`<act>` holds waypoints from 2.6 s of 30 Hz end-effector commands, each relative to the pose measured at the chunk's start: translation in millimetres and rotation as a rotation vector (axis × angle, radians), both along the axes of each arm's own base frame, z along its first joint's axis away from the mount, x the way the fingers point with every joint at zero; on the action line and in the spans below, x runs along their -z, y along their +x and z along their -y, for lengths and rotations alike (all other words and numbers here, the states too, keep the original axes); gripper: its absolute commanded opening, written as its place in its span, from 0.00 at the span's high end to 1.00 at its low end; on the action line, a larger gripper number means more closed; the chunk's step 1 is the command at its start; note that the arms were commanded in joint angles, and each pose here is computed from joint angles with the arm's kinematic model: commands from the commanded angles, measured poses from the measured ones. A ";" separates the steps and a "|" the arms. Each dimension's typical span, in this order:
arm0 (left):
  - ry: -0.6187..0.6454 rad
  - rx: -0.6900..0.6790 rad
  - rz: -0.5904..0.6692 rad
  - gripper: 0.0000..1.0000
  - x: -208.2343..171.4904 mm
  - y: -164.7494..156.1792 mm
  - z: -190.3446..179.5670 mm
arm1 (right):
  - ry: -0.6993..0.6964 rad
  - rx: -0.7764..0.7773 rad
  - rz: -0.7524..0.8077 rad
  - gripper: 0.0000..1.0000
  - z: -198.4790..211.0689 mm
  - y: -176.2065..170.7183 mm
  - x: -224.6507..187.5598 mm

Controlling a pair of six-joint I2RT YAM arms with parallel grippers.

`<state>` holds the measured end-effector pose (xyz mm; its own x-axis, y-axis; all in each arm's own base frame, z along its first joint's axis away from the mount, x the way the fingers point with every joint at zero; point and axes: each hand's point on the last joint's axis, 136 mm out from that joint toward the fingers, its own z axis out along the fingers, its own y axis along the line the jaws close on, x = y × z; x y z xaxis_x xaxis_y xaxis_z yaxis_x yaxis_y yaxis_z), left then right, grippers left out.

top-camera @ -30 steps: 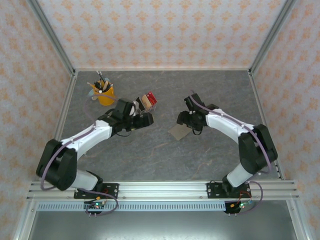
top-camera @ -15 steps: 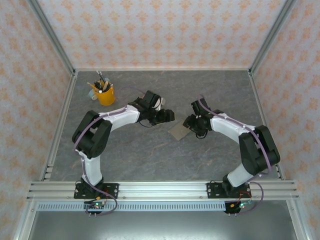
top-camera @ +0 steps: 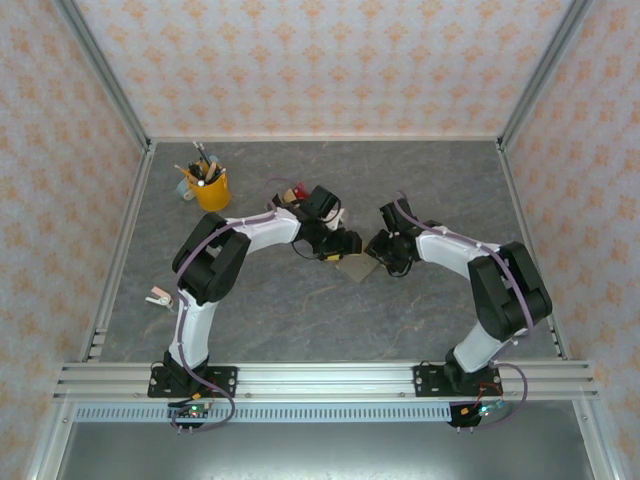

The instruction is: Take the credit cards out of the card holder

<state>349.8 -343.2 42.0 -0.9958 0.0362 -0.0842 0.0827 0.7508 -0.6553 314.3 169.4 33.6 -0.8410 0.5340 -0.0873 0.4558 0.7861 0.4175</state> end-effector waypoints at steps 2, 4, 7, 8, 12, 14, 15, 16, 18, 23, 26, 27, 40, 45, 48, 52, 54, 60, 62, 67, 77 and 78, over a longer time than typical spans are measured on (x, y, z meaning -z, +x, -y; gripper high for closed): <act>-0.060 0.036 -0.047 0.39 -7.0 -17.8 3.6 | 0.000 0.001 -0.008 0.58 -0.4 3.6 6.7; -0.086 0.028 -0.046 0.42 -10.4 -20.4 3.8 | 0.005 -0.009 -0.010 0.59 -2.4 5.0 7.9; -0.137 0.012 -0.044 0.46 -17.0 -23.4 5.7 | 0.032 -0.028 -0.007 0.61 -8.6 6.8 7.4; -0.158 0.006 -0.045 0.46 -19.3 -24.0 7.0 | 0.048 -0.034 -0.002 0.61 -11.6 7.4 6.3; -0.217 -0.022 -0.043 0.50 -24.5 -24.0 11.1 | 0.093 -0.052 0.007 0.61 -19.2 8.1 5.0; -0.240 -0.034 -0.043 0.53 -27.0 -23.3 12.5 | 0.124 -0.050 0.006 0.61 -22.9 8.6 5.0; -0.247 -0.038 -0.043 0.53 -27.5 -22.4 12.4 | 0.139 -0.047 0.007 0.61 -24.4 9.1 4.3; -0.254 -0.042 -0.042 0.55 -28.8 -21.9 12.6 | 0.152 -0.042 0.010 0.61 -25.2 9.5 3.5; -0.273 -0.060 -0.043 0.59 -31.2 -19.4 11.4 | 0.167 -0.035 0.014 0.61 -25.6 9.5 2.2; -0.330 -0.093 -0.033 0.72 -40.3 -12.2 10.3 | 0.156 -0.037 0.034 0.61 -21.6 9.5 -4.2; -0.313 -0.096 -0.025 0.81 -39.3 -11.8 6.8 | 0.098 -0.043 0.040 0.58 -12.0 7.4 -7.2; -0.302 -0.098 -0.020 0.84 -38.0 -11.2 4.6 | 0.071 -0.043 0.043 0.57 -7.6 6.7 -8.7; -0.232 -0.084 -0.012 1.00 -32.5 -14.4 -3.4 | -0.047 -0.206 0.039 0.40 -5.1 -19.0 -30.9; -0.233 -0.083 -0.013 1.00 -33.0 -14.1 -2.9 | -0.042 -0.232 0.040 0.41 -19.5 -15.3 -31.4; -0.235 -0.080 -0.015 1.00 -33.5 -14.6 -2.1 | -0.043 -0.241 0.043 0.45 -24.8 -10.8 -30.9; -0.235 -0.082 -0.017 1.00 -33.3 -14.1 -1.9 | -0.048 -0.248 0.041 0.48 -29.1 -5.0 -29.9; -0.235 -0.081 -0.017 1.00 -33.1 -14.4 -1.7 | -0.051 -0.252 0.036 0.51 -30.4 -3.5 -28.1; -0.239 -0.080 -0.018 1.00 -35.1 -14.6 -1.3 | -0.063 -0.256 0.004 0.52 -31.5 -4.1 -17.2; -0.240 -0.078 -0.016 1.00 -36.2 -14.3 -1.2 | -0.071 -0.255 -0.004 0.52 -30.2 -4.7 -14.0; -0.236 -0.077 -0.010 1.00 -38.3 -13.6 -1.4 | -0.114 -0.238 -0.024 0.58 -22.3 -6.4 -8.0; -0.170 -0.123 -0.001 1.00 -28.6 -11.0 -11.6 | -0.169 -0.188 -0.063 0.76 -5.6 -19.0 -0.2; -0.162 -0.128 -0.001 1.00 -26.7 -10.7 -13.3 | -0.180 -0.179 -0.064 0.78 -1.9 -20.4 -0.9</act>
